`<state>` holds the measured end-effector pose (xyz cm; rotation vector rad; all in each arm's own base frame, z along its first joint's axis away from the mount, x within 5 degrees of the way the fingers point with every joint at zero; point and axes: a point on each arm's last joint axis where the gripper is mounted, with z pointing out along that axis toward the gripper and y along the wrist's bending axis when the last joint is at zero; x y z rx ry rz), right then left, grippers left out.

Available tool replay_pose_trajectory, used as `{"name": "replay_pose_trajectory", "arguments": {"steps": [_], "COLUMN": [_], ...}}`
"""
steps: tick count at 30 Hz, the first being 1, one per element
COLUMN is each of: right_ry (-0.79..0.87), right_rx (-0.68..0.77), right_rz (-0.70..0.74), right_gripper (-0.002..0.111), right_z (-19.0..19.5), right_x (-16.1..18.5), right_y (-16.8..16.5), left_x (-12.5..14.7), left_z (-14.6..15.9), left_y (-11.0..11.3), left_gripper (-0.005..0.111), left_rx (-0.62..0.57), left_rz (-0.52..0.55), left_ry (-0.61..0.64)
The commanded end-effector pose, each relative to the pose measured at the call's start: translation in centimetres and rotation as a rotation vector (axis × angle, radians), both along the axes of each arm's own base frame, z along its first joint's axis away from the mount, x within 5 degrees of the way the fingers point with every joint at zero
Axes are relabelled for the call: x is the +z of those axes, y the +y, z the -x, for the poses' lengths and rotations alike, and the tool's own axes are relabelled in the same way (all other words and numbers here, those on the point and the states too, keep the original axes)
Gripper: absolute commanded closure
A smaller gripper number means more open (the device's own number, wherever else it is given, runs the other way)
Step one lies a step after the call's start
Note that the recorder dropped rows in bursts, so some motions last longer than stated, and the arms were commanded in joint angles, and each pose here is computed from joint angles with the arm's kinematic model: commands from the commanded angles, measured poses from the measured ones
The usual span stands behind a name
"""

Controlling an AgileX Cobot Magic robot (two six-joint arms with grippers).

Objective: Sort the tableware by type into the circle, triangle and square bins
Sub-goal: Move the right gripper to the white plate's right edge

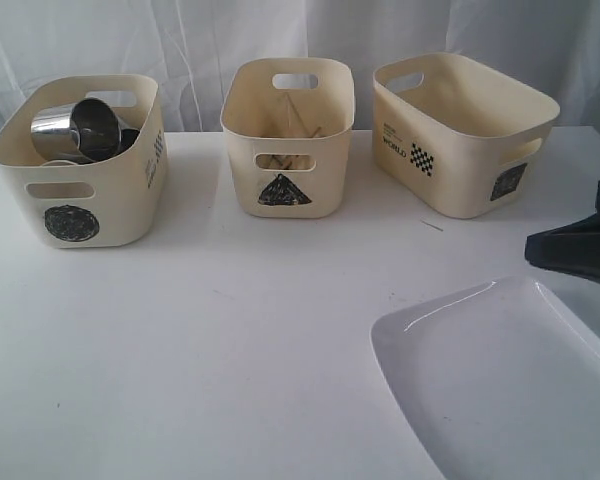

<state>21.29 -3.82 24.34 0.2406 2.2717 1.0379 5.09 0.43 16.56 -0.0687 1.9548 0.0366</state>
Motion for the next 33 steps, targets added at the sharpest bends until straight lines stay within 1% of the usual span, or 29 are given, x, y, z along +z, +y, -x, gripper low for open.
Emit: {"name": "replay_pose_trajectory", "arguments": {"steps": [1,4,7,9,16,19,25,28,29,31,33], "right_ry": [0.059,0.096,0.15,0.176,0.283,0.291,0.204,0.25,0.275,0.272,0.238], "right_rx": [0.099,0.141,0.146,0.169,0.234,0.227,0.064,-0.007,-0.016,0.011,0.042], "right_rz": [-0.019,0.036,0.012,-0.004,-0.064,-0.081,-0.119,-0.147,-0.16,-0.153,-0.139], "right_gripper": [0.108,0.108,0.105,0.1,0.075,0.072,0.072,0.072,0.072,0.07,0.064], "right_z": [0.9,1.3,1.7,1.9,2.5,2.3,0.5,-0.4,-0.6,-1.2,-2.0], "right_x": [0.0,-0.5,-1.1,-1.8,-4.2,-4.4,-3.6,-2.8,-2.5,-1.8,-0.6], "right_y": [0.4,0.4,1.0,1.5,3.0,3.0,2.3,1.8,1.7,1.4,1.1], "left_x": [-0.1,-0.1,-0.1,-0.1,-0.1,-0.1,-0.1,-0.1,-0.1,-0.1,-0.1], "left_z": [0.0,0.0,0.0,0.0,0.0,0.0,0.0,0.0,0.0,0.0,0.0], "left_y": [-0.1,-0.1,-0.1,-0.1,-0.1,-0.1,-0.1,-0.1,-0.1,-0.1,-0.1], "left_gripper": [0.107,0.107,0.107,0.107,0.107,0.107,0.107,0.107,0.107,0.107,0.107], "left_rx": [-0.008,-0.008,-0.008,-0.008,-0.008,-0.008,-0.008,-0.008,-0.008,-0.008,-0.008], "left_rz": [0.01,0.01,0.01,0.01,0.01,0.01,0.01,0.01,0.01,0.01,0.01], "left_ry": [-0.006,-0.006,-0.006,-0.006,-0.006,-0.006,-0.006,-0.006,-0.006,-0.006,-0.006]}}
